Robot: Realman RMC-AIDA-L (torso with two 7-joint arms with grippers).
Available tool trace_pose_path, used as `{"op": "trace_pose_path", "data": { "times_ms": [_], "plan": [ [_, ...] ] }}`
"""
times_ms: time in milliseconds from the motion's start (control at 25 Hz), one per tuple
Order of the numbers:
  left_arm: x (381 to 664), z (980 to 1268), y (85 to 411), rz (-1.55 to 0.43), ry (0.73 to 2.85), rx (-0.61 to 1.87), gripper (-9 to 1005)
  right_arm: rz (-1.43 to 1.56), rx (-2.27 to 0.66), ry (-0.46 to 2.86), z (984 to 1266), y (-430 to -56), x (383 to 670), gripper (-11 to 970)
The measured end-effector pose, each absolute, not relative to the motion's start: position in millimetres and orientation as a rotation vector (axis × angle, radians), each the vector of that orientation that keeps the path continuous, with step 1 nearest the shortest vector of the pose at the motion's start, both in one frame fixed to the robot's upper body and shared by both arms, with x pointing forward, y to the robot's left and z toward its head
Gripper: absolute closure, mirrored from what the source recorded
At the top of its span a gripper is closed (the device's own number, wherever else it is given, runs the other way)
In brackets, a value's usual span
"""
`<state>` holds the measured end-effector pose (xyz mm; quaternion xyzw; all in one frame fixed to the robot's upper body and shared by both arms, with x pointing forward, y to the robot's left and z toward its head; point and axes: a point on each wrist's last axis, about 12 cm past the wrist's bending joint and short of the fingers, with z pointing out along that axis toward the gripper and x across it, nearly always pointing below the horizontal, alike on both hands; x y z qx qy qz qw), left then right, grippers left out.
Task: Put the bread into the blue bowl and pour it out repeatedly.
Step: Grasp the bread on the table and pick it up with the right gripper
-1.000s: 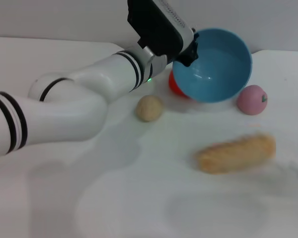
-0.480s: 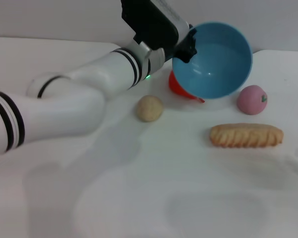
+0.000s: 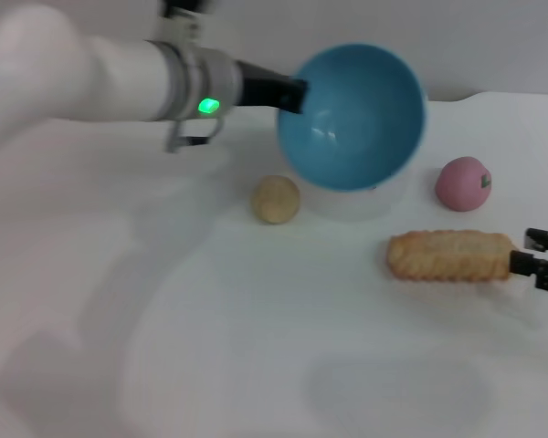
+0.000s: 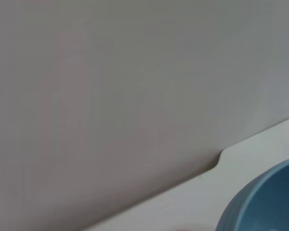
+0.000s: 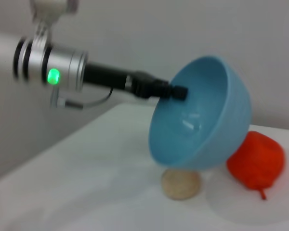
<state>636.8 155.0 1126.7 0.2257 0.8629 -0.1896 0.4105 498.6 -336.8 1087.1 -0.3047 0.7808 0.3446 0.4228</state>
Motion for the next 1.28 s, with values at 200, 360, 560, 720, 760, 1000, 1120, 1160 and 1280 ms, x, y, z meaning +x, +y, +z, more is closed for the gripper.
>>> {"op": "trace_pose_path", "data": {
  "times_ms": [200, 360, 560, 720, 760, 1000, 1120, 1160, 1280],
  "plan": [
    [628.2, 1128.6, 203.2, -0.596, 2.318, 0.428, 972, 0.791, -0.965, 1.896, 1102.7, -324.0, 509.7, 453],
    [612.2, 1117.1, 226.6, -0.62, 2.435, 0.409, 972, 0.741, -1.048, 1.889, 1119.1, -319.5, 520.7, 432],
    [593.8, 1111.7, 244.5, -0.607, 2.497, 0.37, 971, 0.658, -1.162, 1.932, 1135.6, -312.9, 531.7, 381],
    [578.3, 1114.8, 256.6, -0.601, 2.522, 0.341, 971, 0.614, -1.244, 2.029, 1143.1, -301.0, 539.2, 349],
    [574.9, 1115.1, 258.7, -0.601, 2.532, 0.34, 971, 0.6, -1.263, 2.057, 1144.5, -297.5, 541.3, 348],
    [560.0, 1112.3, 261.2, -0.585, 2.648, 0.401, 971, 0.493, -1.437, 2.147, 1141.4, -276.6, 551.3, 345],
    [557.8, 1111.6, 259.8, -0.582, 2.672, 0.422, 971, 0.438, -1.522, 2.133, 1138.2, -263.4, 555.7, 347],
    [557.7, 1111.7, 259.5, -0.583, 2.673, 0.424, 971, 0.414, -1.542, 2.128, 1136.6, -260.4, 557.4, 348],
    [558.2, 1112.6, 258.3, -0.591, 2.669, 0.425, 971, 0.289, -1.632, 2.108, 1128.0, -247.0, 563.2, 351]
  ]
}}
